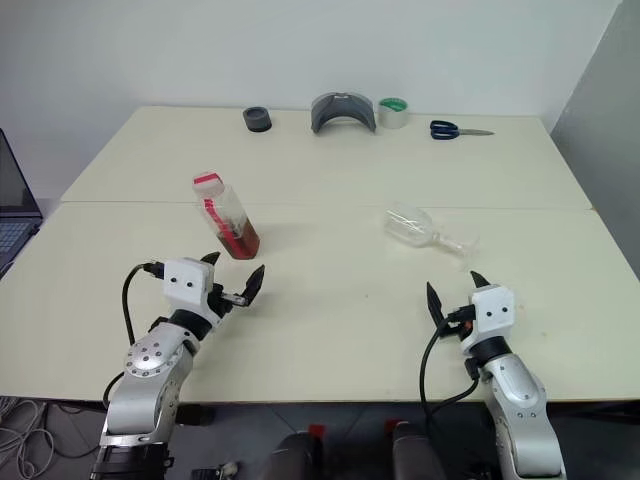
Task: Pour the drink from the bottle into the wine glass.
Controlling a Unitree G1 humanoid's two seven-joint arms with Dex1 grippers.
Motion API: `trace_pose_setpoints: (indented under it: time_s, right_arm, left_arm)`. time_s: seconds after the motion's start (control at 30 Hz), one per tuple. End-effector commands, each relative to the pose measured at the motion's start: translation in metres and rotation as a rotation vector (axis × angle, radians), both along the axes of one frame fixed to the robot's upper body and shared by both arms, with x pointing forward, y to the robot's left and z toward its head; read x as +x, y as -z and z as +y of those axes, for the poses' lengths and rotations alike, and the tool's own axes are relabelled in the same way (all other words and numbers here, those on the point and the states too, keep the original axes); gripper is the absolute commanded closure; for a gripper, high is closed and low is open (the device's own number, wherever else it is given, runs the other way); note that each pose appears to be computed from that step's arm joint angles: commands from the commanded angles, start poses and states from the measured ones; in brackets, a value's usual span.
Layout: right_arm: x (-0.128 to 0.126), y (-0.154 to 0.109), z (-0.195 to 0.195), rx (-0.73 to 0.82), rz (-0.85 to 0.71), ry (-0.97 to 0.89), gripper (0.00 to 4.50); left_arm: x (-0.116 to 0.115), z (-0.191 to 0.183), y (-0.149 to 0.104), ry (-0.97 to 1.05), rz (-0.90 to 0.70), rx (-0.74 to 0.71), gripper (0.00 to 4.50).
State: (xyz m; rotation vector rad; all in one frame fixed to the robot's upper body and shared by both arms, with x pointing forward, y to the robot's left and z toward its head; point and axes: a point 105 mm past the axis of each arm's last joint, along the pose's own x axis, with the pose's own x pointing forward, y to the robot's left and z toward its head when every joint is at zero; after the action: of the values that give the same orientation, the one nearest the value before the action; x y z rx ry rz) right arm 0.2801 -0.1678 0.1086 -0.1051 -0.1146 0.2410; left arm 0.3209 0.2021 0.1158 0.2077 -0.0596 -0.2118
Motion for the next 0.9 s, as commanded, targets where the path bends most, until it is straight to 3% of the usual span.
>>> trace_pose_setpoints:
  time_s: [0.03,0.37,0.73,0.9]
  right_arm:
    - [0.0,-0.01,-0.002,0.011,-0.049,-0.006,0.0]
    - [0.001,-0.014,0.001,-0.009,-0.073,-0.039,0.0]
    - [-0.024,-0.055,0.065,-0.031,-0.011,-0.607,0.0]
    - [-0.027,-0.067,0.071,-0.071,0.018,-0.718,0.0]
  left_arm:
    - [-0.002,-0.002,-0.014,0.007,-0.046,0.005,0.03]
    - [-0.001,-0.004,-0.018,0.017,-0.056,0.008,0.03]
    - [0.008,0.02,-0.028,-0.051,-0.055,-0.087,0.03]
    - [0.013,0.022,-0.032,-0.053,-0.05,-0.079,0.03]
